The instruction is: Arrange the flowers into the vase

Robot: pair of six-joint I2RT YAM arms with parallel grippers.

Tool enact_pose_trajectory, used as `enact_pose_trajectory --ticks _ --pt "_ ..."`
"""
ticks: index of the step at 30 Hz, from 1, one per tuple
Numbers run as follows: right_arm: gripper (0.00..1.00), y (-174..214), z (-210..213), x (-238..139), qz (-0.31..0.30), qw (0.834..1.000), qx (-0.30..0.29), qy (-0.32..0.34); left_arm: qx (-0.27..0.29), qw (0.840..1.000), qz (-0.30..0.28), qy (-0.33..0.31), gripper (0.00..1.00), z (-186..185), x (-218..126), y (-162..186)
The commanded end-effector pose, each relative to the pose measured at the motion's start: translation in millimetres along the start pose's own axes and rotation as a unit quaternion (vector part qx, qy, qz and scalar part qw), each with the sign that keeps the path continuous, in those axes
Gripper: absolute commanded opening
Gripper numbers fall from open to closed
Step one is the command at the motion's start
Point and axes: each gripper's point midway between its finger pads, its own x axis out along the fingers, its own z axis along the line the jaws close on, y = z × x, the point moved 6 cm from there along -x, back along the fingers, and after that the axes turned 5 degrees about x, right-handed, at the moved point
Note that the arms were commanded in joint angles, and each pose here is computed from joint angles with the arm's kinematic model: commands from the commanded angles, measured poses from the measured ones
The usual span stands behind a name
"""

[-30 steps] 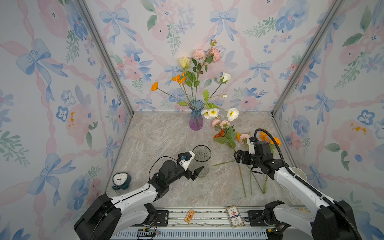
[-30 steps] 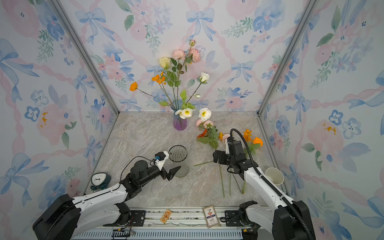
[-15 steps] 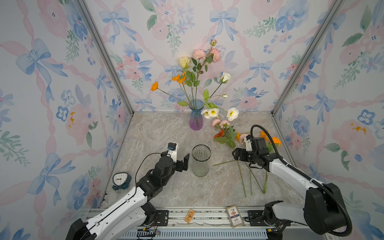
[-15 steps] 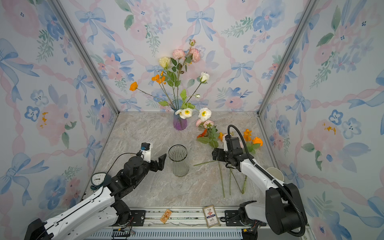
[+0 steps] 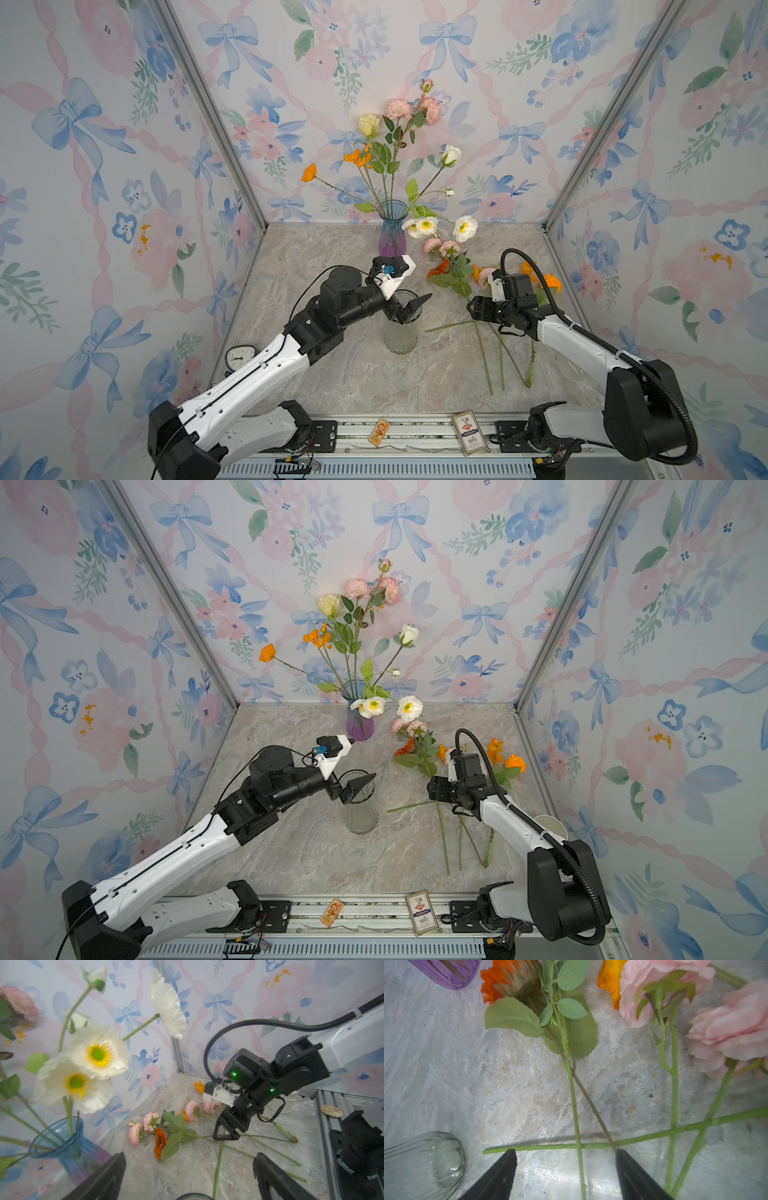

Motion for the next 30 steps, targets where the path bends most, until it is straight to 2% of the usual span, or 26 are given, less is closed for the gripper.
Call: enact_pose_trajectory --ticks 1,5,8,11,17,21,30 --pt "0.7 -7.4 3.7 6.2 0.004 1.0 -0.013 0.01 0.058 0.996 0.05 0.05 0.98 -14.8 20.8 10.0" --pt "0.59 -14.7 11.0 22.6 0.011 0.999 -0.032 0.014 0.066 0.995 0.066 0.038 0.98 -24.1 9.9 27.2" --pt "0.51 -18.6 16.1 35.4 0.019 0.997 -0.057 0.047 0.097 0.994 0.037 0.018 0.98 -43.0 -7.1 29.1" --pt "0.45 -21.2 14.2 48.1 0.03 0.995 -0.057 0.077 0.133 0.991 0.024 0.014 0.98 -60.3 -14.2 27.1" --pt "0.42 -21.5 10.4 53.0 0.036 0.992 -0.058 0.106 0.139 0.99 0.03 0.016 0.98 -66.2 -11.3 28.9" --pt "0.42 -13.4 5.0 65.2 0.062 0.989 -0.058 0.121 0.141 0.989 0.029 0.016 0.98 -65.9 -12.8 28.5" --pt "0.38 -6.9 9.7 79.6 0.083 0.988 -0.063 0.115 0.146 0.989 0.03 0.011 0.98 -65.0 -14.2 29.2"
